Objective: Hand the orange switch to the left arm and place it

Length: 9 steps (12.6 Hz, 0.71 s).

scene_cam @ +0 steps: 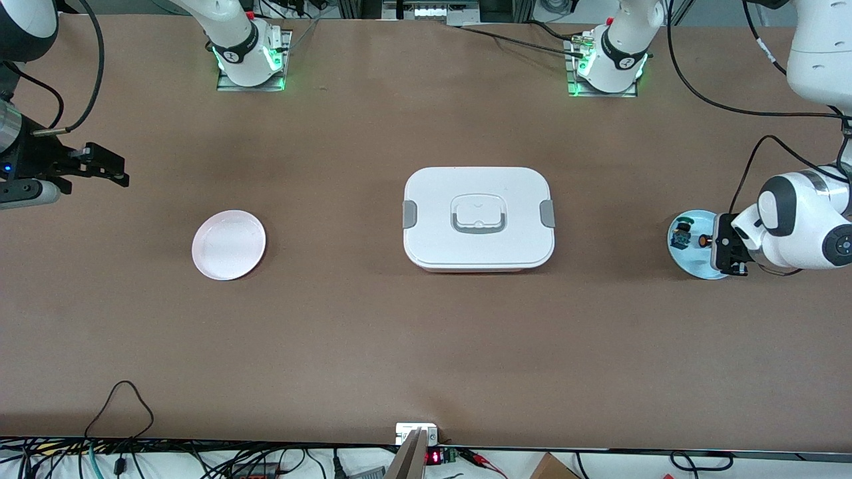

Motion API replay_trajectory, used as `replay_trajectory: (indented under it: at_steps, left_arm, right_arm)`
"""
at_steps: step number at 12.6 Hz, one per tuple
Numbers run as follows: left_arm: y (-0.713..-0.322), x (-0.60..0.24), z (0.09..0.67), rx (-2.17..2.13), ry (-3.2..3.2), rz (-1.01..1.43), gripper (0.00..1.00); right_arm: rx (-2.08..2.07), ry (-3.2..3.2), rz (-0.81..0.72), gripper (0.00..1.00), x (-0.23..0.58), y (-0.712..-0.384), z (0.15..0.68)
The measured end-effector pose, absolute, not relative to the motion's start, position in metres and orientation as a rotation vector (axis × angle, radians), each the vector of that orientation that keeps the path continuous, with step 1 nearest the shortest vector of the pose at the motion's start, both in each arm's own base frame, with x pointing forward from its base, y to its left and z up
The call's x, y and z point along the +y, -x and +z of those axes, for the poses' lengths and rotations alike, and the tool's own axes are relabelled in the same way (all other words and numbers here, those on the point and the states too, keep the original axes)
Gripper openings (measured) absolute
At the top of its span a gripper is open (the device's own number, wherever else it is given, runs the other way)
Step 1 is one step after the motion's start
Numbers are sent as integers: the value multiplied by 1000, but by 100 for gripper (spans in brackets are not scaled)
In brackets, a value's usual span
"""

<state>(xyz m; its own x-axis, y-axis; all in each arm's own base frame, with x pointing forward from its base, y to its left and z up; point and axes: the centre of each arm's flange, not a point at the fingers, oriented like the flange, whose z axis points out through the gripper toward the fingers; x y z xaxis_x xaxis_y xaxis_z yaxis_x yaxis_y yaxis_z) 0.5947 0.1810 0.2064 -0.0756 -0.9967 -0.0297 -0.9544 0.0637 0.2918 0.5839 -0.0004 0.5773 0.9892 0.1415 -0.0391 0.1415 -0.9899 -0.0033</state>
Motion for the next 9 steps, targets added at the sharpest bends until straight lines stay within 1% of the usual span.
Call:
replay_trajectory:
  at_steps: [1, 5, 9]
  left_arm:
    - [-596, 177, 215, -2159, -2000, -351, 100]
    - [-600, 177, 247, -2148, -2004, -357, 100]
    - [-625, 166, 326, -2184, -2030, -343, 100]
  right_arm:
    - [-223, 3133, 62, 100, 0, -584, 577]
    - [-223, 3133, 62, 100, 0, -584, 577]
    - [-223, 3133, 62, 100, 0, -584, 577]
